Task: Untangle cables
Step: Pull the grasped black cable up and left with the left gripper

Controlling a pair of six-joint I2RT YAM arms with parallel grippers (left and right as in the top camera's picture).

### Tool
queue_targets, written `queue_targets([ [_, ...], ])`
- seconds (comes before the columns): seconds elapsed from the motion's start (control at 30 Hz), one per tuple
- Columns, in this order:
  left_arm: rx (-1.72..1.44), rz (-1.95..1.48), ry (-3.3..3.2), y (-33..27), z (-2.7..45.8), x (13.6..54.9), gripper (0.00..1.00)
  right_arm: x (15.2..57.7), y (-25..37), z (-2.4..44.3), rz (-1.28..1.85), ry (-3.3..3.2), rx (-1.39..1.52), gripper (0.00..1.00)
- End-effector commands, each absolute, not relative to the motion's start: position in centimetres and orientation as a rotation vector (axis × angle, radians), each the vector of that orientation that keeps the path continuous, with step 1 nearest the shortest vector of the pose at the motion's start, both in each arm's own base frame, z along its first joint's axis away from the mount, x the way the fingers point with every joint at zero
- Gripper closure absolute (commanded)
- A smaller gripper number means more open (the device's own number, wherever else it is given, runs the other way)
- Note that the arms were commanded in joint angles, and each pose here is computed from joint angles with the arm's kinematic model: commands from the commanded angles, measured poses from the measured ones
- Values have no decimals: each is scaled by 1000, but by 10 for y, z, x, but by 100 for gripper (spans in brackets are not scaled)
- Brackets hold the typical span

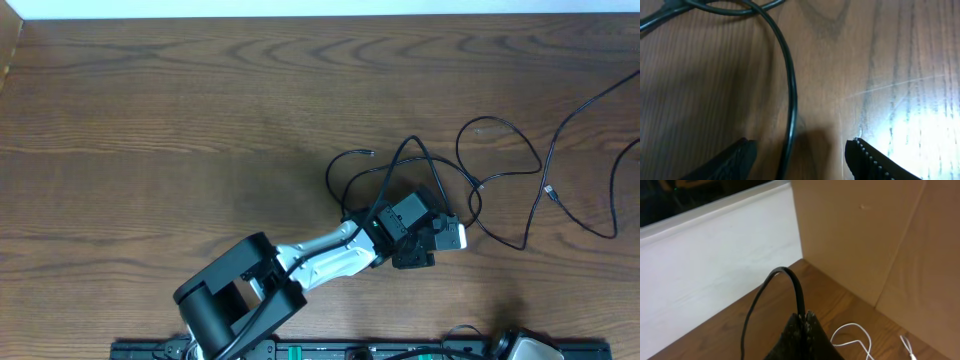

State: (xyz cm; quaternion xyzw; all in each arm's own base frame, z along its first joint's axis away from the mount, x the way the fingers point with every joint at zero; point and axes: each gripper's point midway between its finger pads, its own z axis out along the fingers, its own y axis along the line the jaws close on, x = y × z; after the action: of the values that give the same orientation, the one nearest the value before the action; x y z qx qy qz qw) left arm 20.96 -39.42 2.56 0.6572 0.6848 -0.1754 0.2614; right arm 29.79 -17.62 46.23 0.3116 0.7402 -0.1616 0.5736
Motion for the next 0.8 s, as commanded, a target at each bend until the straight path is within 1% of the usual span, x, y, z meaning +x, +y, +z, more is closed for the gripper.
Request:
queue_targets([
  [0.0, 1765, -454, 1831, -396, 28, 216, 39, 295, -171, 467, -341, 1726, 719, 99],
  [0.03, 1759, -446, 1830, -396, 28, 218, 46, 295, -171, 466, -341, 1728, 720, 99],
  [0.07, 1754, -438, 1829, -396, 29, 219, 56, 295, -171, 465, -341, 1732, 720, 99],
  [0.1, 1754, -437, 1829, -396, 29, 219, 69, 294, -171, 464, -341, 1735, 721, 99],
  [0.13, 1751, -432, 1831, -396, 29, 220, 87, 294, -170, 464, -341, 1737, 722, 99],
  [0.17, 1743, -413, 1838, -394, 28, 224, 92, 294, -170, 463, -341, 1740, 722, 99],
  [0.4, 1691, -353, 1935, -367, 24, 248, 92, 291, -169, 463, -342, 1745, 724, 99],
  [0.53, 1613, -238, 2062, -324, 31, 275, 93, 290, -168, 464, -341, 1743, 723, 99],
  [0.63, 1481, -98, 2146, -276, 58, 303, 93, 289, -168, 462, -341, 1748, 725, 99],
  [0.77, 1219, 12, 2190, -206, 118, 338, 93, 289, -168, 462, -342, 1750, 725, 99],
])
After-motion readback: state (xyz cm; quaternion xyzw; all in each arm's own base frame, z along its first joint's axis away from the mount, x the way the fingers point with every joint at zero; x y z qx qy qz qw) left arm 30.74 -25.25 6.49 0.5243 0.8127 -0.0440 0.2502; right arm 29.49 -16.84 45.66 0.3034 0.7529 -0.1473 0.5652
